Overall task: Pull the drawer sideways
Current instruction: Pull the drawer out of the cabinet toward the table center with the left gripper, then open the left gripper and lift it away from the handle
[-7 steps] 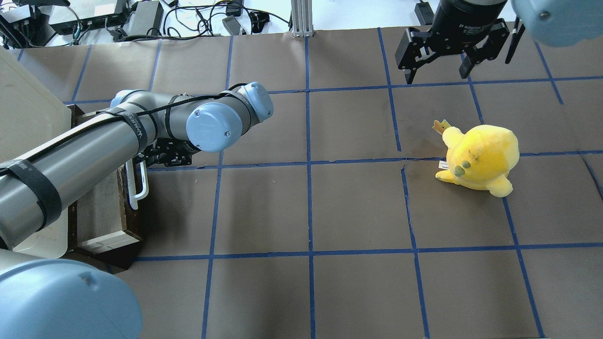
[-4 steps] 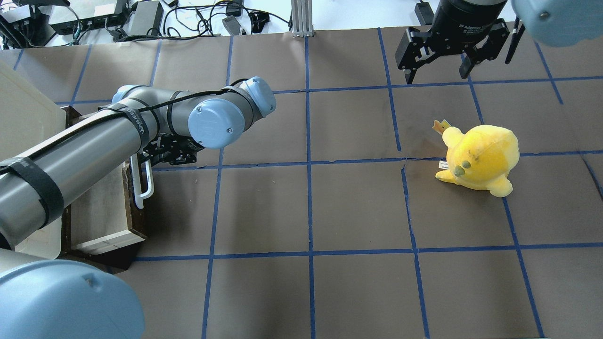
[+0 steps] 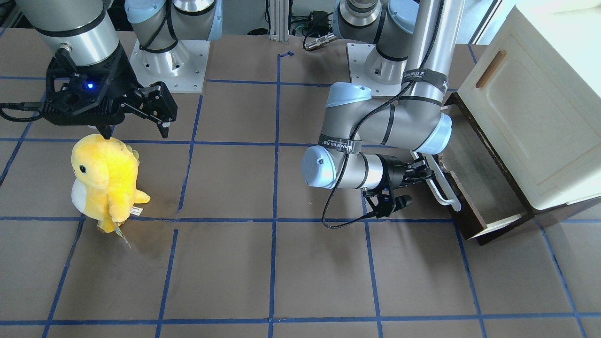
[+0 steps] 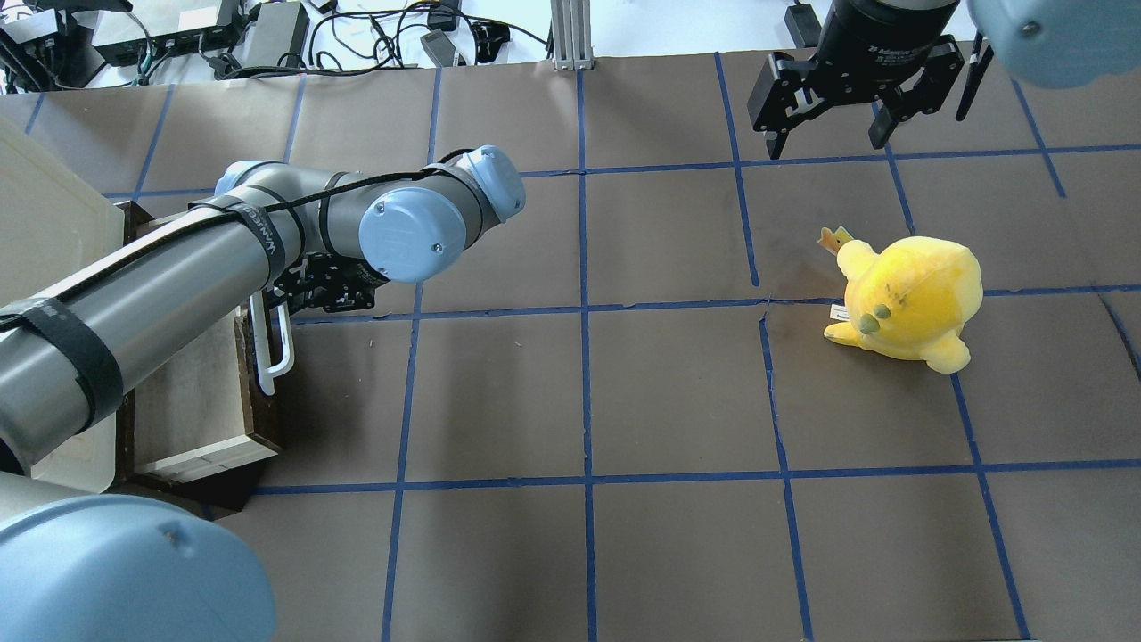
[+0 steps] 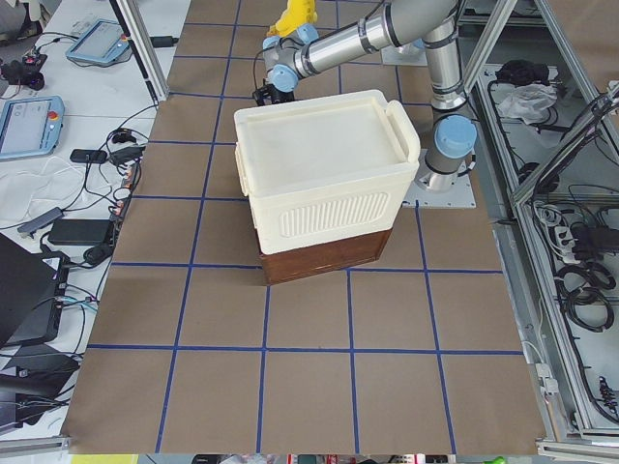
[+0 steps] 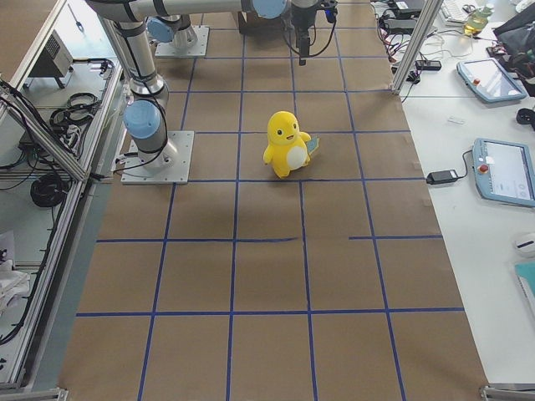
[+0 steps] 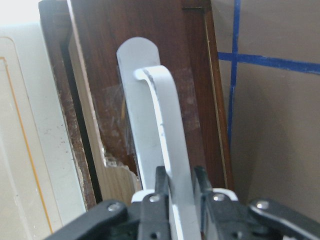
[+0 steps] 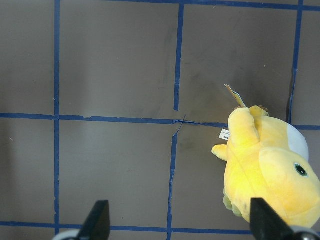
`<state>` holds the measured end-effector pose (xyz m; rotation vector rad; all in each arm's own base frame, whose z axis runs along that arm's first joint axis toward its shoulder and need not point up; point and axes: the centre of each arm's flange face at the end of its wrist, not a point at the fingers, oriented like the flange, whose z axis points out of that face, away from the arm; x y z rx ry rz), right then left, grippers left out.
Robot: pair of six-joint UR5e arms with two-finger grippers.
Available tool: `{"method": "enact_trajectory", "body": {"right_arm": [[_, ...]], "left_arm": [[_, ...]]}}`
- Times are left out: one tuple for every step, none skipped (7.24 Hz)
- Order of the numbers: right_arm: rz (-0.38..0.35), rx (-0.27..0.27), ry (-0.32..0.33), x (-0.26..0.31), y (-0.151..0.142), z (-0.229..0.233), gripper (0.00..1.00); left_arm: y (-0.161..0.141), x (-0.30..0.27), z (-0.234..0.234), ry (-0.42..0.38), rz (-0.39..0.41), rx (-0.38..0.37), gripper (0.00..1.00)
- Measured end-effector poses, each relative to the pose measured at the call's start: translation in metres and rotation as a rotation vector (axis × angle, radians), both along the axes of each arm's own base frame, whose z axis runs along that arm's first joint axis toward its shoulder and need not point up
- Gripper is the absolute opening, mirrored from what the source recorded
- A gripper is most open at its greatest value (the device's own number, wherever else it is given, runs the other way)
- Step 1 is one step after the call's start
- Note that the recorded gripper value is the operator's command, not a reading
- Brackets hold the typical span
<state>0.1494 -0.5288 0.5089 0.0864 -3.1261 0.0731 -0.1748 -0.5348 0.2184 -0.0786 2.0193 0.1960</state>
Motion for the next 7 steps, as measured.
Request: {"method": "enact_trajectory", "body": {"right_arm": [[0.000, 0.000, 0.000, 0.0000, 0.0000, 0.0000, 1.00], [0.000, 0.000, 0.000, 0.0000, 0.0000, 0.0000, 1.00], [0.000, 0.000, 0.000, 0.0000, 0.0000, 0.0000, 1.00], [0.000, 0.000, 0.000, 0.0000, 0.0000, 0.0000, 1.00], [0.000, 0.000, 0.000, 0.0000, 0.0000, 0.0000, 1.00], [0.000, 0.000, 0.000, 0.0000, 0.0000, 0.0000, 1.00], [0.000, 0.000, 0.000, 0.0000, 0.0000, 0.0000, 1.00]], "left_arm": [[0.0002, -0.0010, 0.0001, 0.001, -0.001, -0.001, 0.28], [0.0005, -0.0028, 0.0003, 0.004, -0.002, -0.002, 0.28], [0.0004, -0.0045, 0.0008, 0.006, -0.003, -0.005, 0.41], [0.0001, -0.0055, 0.0015, 0.008, -0.004, -0.007, 0.65], [-0.0001, -0.0062, 0.0021, 0.008, -0.005, -0.009, 0.72], [-0.0002, -0.0064, 0.0026, 0.009, -0.005, -0.010, 0.80], [-0.0004, -0.0067, 0.0037, 0.009, -0.006, -0.011, 0.82]]}}
